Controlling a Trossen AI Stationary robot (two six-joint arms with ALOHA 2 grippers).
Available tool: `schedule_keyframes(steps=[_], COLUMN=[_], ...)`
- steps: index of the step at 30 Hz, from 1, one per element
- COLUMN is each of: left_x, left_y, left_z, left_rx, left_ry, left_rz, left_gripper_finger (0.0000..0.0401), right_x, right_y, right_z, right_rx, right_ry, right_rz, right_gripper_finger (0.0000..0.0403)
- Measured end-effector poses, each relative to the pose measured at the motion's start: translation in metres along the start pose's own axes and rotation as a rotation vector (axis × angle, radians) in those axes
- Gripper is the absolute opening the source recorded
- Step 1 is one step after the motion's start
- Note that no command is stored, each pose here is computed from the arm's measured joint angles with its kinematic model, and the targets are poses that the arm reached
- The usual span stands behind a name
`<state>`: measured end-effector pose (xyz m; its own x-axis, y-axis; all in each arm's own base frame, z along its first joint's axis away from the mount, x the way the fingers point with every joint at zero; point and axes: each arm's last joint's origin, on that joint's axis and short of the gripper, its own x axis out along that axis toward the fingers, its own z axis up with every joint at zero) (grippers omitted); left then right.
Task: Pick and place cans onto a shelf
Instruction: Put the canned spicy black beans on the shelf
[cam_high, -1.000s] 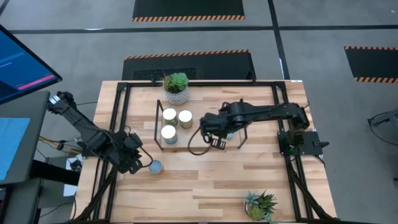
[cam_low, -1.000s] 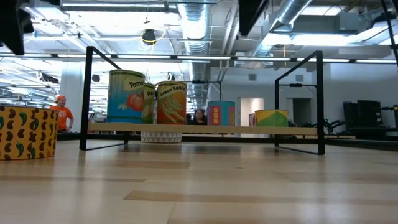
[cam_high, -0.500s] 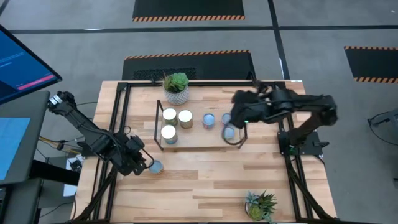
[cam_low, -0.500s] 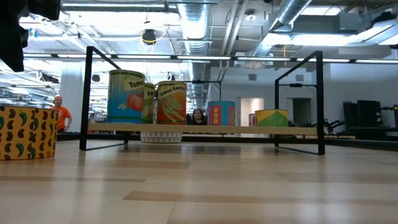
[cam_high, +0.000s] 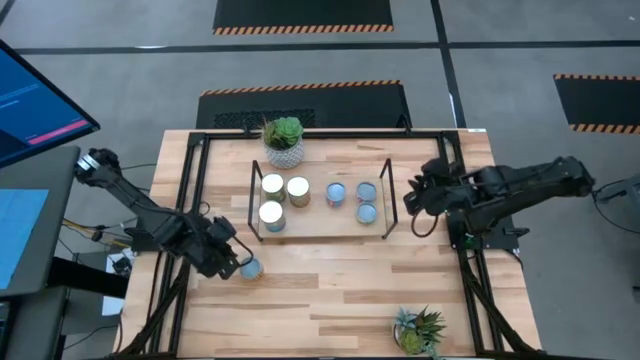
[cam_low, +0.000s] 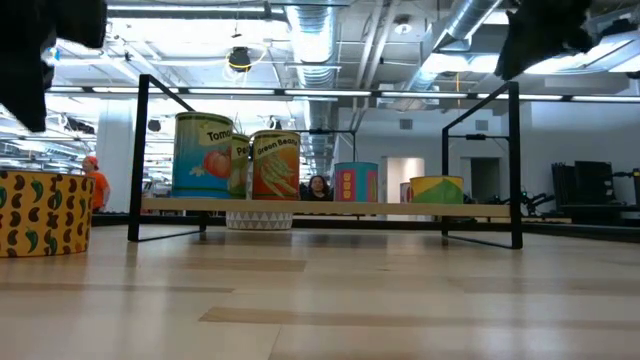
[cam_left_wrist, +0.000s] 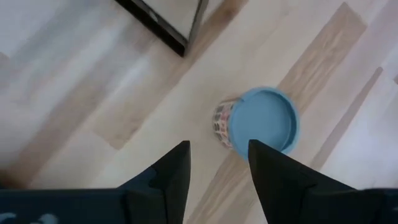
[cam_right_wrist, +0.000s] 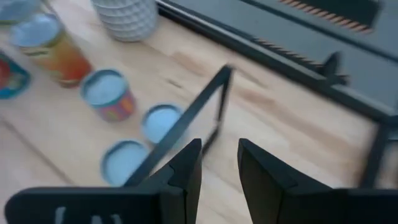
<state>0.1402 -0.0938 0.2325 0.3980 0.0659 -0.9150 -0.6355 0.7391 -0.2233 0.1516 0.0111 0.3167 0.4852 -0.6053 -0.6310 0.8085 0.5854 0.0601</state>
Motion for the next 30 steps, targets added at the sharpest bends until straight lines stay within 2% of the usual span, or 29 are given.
schedule_keyframes(steps=[3, 11, 22, 26, 30], left_x=[0.015, 0.042, 0.06, 0.068, 0.07], left_y=[0.003, 0.004, 0.015, 0.011, 0.005], left_z=[-0.002, -0.004, -0.012, -0.014, -0.013], left_rx=[-0.032, -0.101, -0.089, -0.066, -0.049], left_ry=[0.055, 0.053, 0.095, 0.129, 0.126], left_rz=[-0.031, -0.146, -0.12, -0.13, -0.167], left_gripper_finger=[0.0149, 0.0149, 0.0149, 0.0149, 0.0127], right_x=[0.003, 0.005, 0.007, 0.007, 0.007], right_y=[-0.003, -0.007, -0.008, -0.008, -0.008], right_z=[-0.008, -0.01, -0.008, -0.008, -0.008], right_rx=[0.05, 0.07, 0.069, 0.068, 0.068], right_ry=[-0.031, -0.039, -0.038, -0.038, -0.038], right_rz=[0.057, 0.052, 0.037, 0.036, 0.036], right_gripper_finger=[0.0127, 0.0127, 0.0127, 0.0127, 0.0127])
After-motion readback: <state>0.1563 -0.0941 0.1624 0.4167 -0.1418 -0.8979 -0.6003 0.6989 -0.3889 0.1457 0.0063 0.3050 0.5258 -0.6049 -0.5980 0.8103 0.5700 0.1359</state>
